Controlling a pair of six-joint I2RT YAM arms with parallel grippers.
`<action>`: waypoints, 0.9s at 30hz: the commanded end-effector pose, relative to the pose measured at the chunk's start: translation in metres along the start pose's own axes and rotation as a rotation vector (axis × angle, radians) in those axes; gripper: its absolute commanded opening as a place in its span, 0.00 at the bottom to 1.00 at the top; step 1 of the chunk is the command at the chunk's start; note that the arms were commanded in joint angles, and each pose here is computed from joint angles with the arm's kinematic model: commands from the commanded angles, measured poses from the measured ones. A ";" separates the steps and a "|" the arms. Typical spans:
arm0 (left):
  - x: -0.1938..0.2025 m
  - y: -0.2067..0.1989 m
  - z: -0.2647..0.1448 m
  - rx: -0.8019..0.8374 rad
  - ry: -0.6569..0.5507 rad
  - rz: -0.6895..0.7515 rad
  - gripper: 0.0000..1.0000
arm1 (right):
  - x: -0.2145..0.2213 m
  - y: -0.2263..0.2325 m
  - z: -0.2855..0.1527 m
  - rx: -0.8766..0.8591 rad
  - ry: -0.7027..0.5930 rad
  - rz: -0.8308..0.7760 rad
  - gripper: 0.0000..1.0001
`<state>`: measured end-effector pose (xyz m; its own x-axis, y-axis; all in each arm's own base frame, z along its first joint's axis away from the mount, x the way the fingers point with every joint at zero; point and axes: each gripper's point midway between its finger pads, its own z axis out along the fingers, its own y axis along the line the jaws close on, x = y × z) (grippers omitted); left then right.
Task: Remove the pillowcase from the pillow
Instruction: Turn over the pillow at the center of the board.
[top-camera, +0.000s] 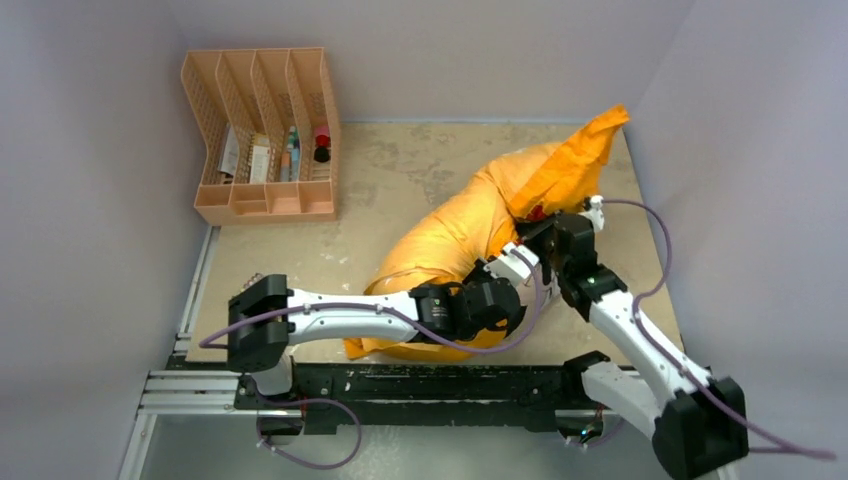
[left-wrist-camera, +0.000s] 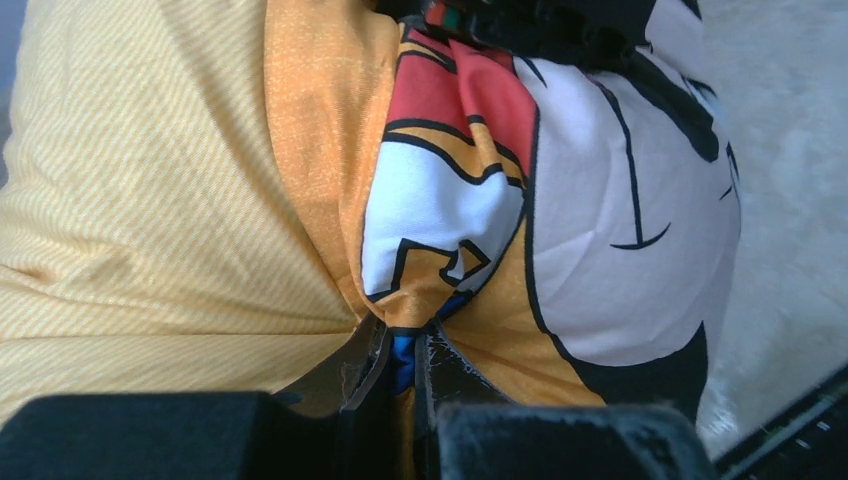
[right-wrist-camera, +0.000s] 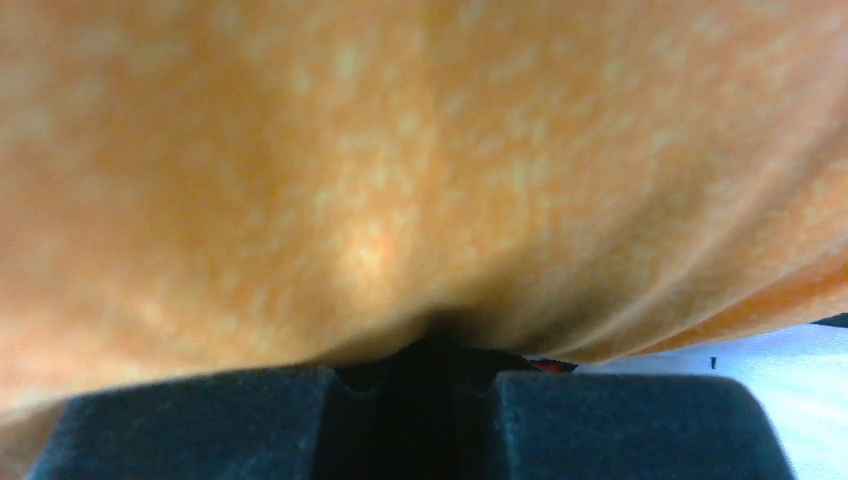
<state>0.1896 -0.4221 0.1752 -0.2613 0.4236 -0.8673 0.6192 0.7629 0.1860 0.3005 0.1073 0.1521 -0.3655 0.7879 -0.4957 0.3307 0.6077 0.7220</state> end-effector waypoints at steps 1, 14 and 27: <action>0.139 0.032 0.007 -0.176 0.334 0.221 0.00 | 0.089 -0.030 0.023 0.080 0.439 -0.179 0.04; 0.100 0.019 0.007 -0.270 0.179 0.196 0.00 | -0.048 0.001 0.045 0.319 0.165 -0.440 0.01; 0.013 -0.065 0.022 0.406 0.183 -0.125 0.35 | -0.126 0.040 -0.114 0.091 -0.161 -0.385 0.71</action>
<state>0.1600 -0.4664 0.1186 -0.3329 0.5190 -0.7873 0.7556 0.6463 0.1066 0.2801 0.0320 0.2303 -0.4928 0.5274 -0.6921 0.3444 0.8487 0.4014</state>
